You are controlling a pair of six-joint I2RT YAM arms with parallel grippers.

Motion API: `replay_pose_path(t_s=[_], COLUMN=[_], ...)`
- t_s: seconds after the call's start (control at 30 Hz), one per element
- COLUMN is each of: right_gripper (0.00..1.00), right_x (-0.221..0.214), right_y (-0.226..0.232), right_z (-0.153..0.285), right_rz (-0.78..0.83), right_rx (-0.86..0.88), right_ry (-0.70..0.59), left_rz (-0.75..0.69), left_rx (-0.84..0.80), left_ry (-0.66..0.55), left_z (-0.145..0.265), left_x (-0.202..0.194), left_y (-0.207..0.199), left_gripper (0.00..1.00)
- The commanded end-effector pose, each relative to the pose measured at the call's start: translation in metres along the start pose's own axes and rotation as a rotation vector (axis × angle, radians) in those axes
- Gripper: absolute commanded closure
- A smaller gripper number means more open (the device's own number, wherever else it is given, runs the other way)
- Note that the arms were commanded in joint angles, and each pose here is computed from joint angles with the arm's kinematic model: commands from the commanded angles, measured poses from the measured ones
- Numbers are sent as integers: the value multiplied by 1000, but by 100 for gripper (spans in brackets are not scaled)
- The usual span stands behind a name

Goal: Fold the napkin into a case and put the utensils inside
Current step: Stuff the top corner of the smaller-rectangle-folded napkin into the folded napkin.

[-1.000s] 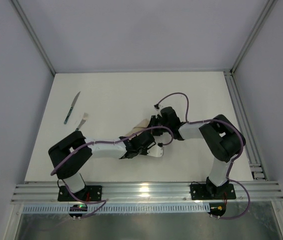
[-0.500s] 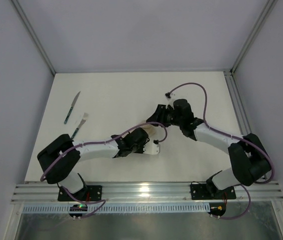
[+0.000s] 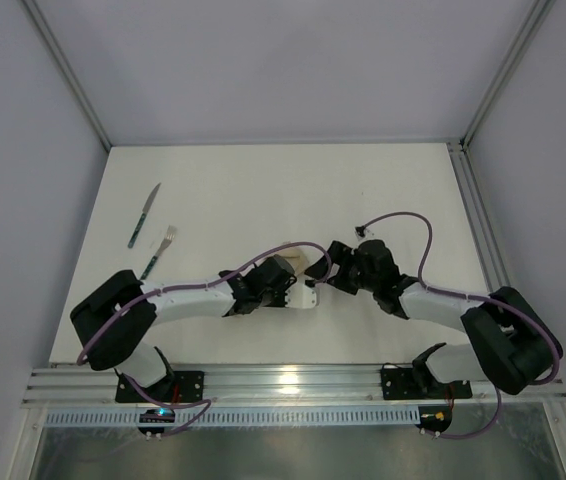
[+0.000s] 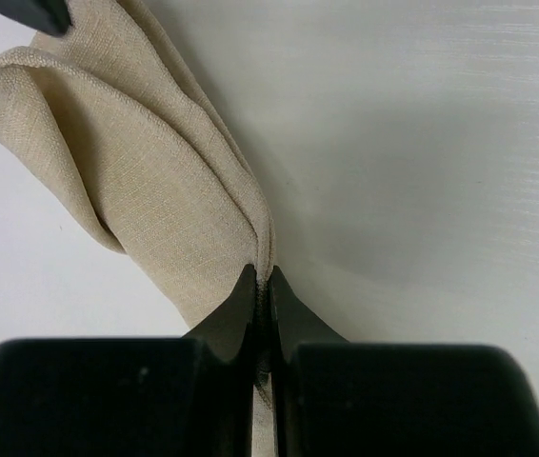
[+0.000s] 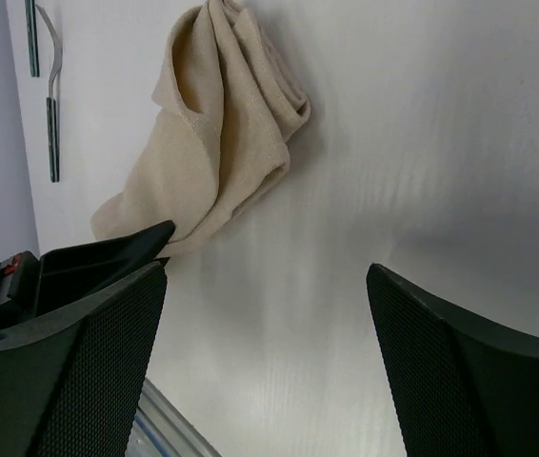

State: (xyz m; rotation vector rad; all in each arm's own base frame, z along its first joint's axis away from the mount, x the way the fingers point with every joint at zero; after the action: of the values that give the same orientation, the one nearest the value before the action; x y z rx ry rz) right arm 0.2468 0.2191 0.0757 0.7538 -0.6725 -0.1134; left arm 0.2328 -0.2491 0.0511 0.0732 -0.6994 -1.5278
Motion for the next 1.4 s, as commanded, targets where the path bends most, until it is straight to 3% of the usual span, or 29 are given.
replay_pose_path(t_s=[0.0,0.47,0.8,0.9,1.07,1.2,1.27,1.3,1.37], right_gripper=[10,13,22,29,58,74,79,85,89], right_x=[5,-20,-51,-53,-47,-43,-42,-43,-42], right_y=[32,37,30,28,28,29,29,28,27], right_z=[-9,-61,-93,-100,-104,-105,-105,-104,-104], right_rz=[-90,-357,-518,-517,-507,-493,-486,-487,-477], right_rx=[128,103,82,60,57,60,62,59,61], right_ry=[-69,-31,53,59,28,11,8,8,5], left_rz=[44,69,85,86,81,82,81,80,86], left_rx=[32,81,87,85,69,39,-23,-49,-112], left_ry=[-78,-111,-128,-128,-111,-104,-106,-105,-120], left_z=[6,13,17,17,13,9,9,10,17], left_x=[15,21,26,27,22,20,21,21,26], left_y=[9,19,24,24,19,12,3,-1,-9], left_gripper=[100,100,100,100,100,99,91,79,69])
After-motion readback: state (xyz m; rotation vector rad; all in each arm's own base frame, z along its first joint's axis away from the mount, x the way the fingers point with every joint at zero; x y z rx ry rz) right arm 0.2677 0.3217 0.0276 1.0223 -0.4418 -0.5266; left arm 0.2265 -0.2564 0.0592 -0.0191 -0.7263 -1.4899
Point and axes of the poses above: each gripper's point midway between its finger pads, its own z axis back along the fingers, its own y axis along the line the jaws close on, x = y × z, the point moved 2 cm from there along z, back along the fingers, and after that the axes turned 5 degrees about z, right-handed, at the moved point
